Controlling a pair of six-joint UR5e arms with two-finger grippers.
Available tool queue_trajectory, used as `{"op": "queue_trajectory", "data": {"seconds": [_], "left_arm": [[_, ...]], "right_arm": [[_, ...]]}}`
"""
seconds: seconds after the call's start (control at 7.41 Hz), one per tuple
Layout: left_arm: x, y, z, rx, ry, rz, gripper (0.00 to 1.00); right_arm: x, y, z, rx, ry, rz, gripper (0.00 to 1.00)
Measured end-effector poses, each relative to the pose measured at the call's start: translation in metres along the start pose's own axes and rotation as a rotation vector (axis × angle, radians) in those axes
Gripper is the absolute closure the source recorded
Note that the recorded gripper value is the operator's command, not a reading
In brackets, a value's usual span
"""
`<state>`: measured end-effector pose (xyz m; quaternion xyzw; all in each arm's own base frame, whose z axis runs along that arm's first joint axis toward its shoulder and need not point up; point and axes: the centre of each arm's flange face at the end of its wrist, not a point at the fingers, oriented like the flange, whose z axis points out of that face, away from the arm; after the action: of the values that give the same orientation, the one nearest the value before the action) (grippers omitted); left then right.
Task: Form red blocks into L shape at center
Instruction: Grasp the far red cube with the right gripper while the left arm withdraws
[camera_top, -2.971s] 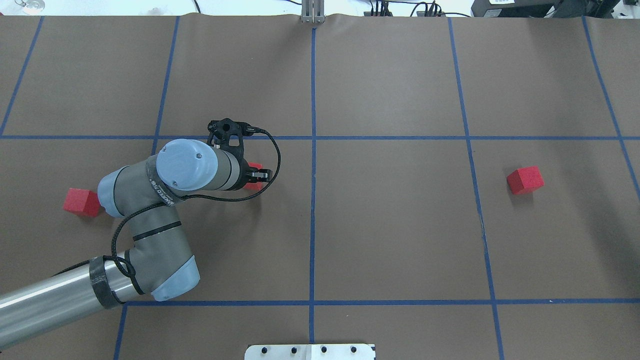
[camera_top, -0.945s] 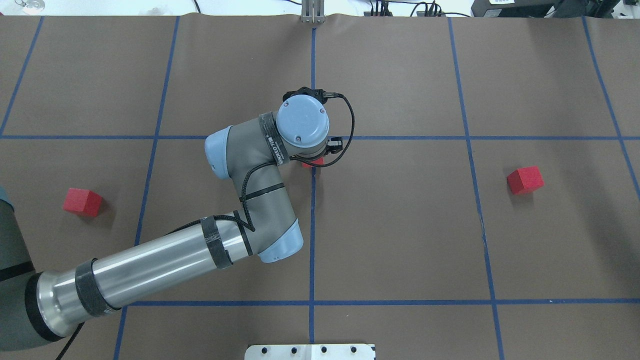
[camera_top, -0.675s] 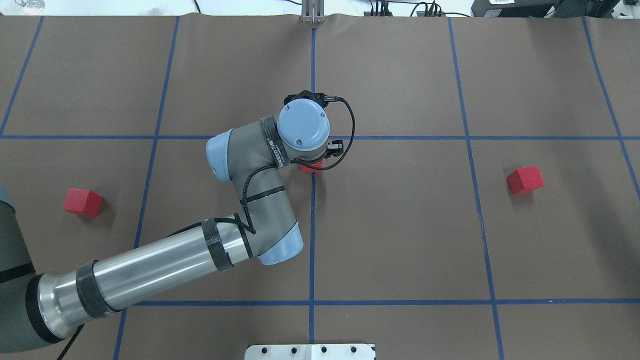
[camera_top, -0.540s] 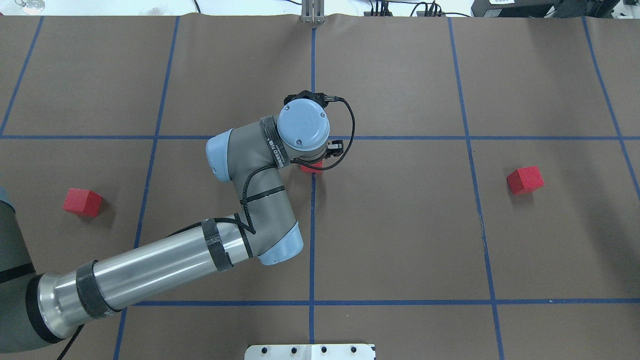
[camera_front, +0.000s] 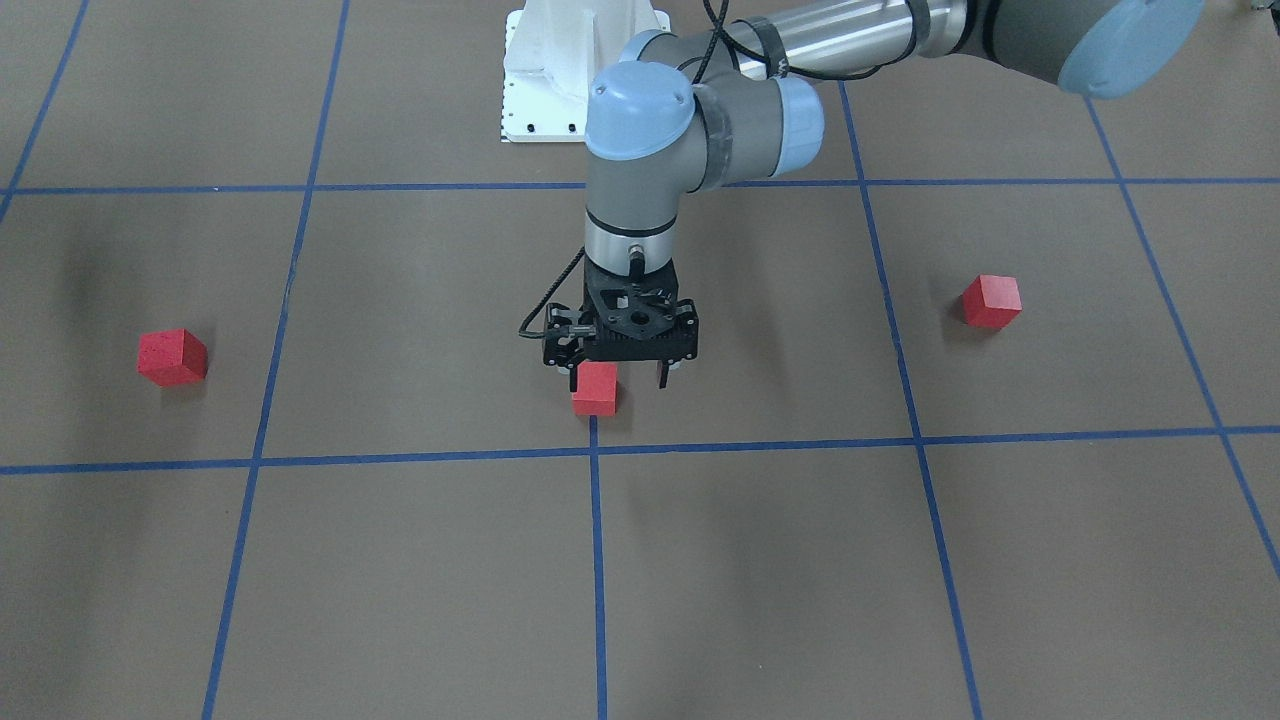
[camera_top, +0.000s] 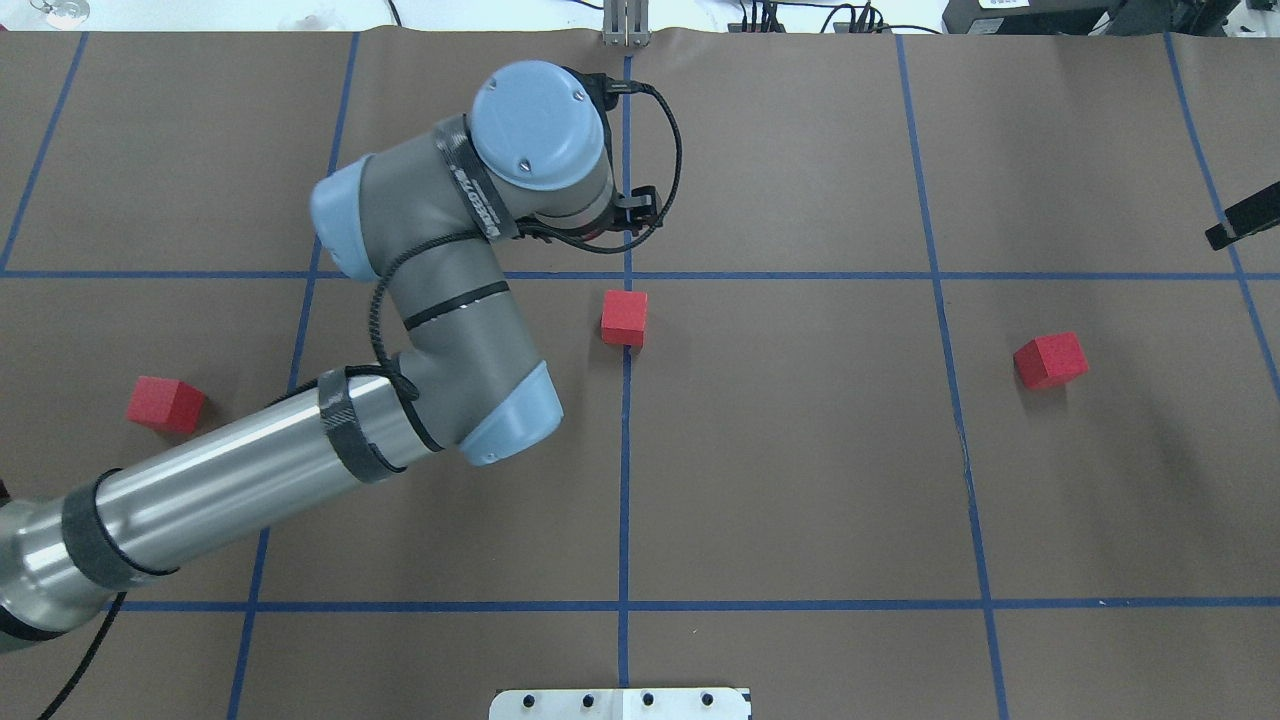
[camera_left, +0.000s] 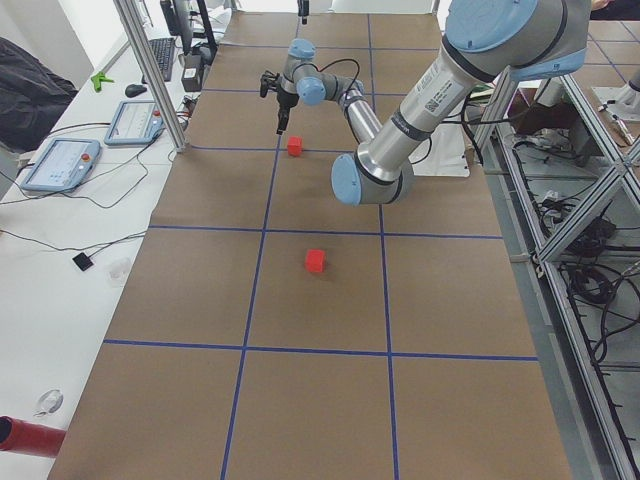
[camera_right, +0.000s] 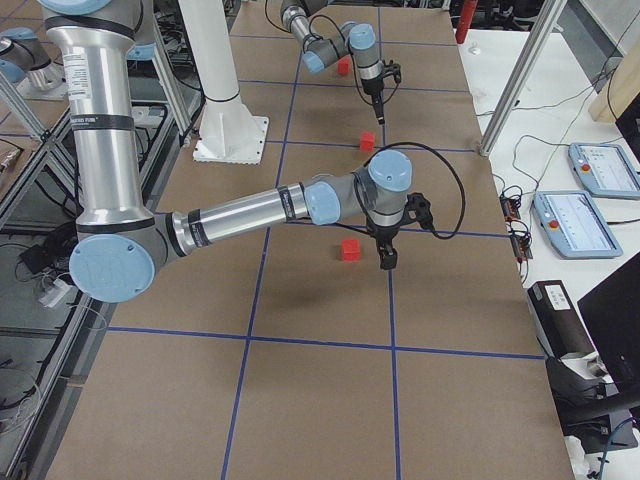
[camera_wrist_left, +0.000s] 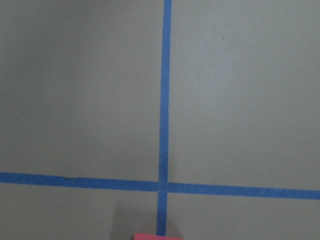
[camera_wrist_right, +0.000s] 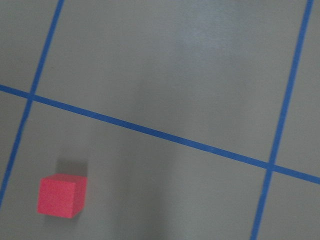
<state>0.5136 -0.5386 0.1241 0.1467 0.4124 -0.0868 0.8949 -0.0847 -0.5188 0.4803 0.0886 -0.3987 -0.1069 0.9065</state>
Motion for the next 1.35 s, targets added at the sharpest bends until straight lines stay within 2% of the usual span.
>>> {"op": "queue_trajectory", "data": {"seconds": [0.14,0.41,0.68,1.35], "left_arm": [[-0.039,-0.014,-0.025,-0.002,-0.006,0.018,0.00],[-0.104,-0.026,-0.047,-0.005,-0.014,0.046,0.00],[-0.121,-0.029,-0.051,-0.006,-0.020,0.051,0.00],[-0.138,-0.025,-0.040,-0.014,-0.036,0.049,0.00]], "right_arm": [[-0.031,-0.001,0.020,-0.008,-0.006,0.019,0.01],[-0.060,0.003,0.071,-0.040,0.008,0.041,0.01],[-0.066,0.010,0.113,-0.080,0.014,0.041,0.01],[-0.088,0.027,0.172,-0.178,0.028,0.017,0.01]]}}
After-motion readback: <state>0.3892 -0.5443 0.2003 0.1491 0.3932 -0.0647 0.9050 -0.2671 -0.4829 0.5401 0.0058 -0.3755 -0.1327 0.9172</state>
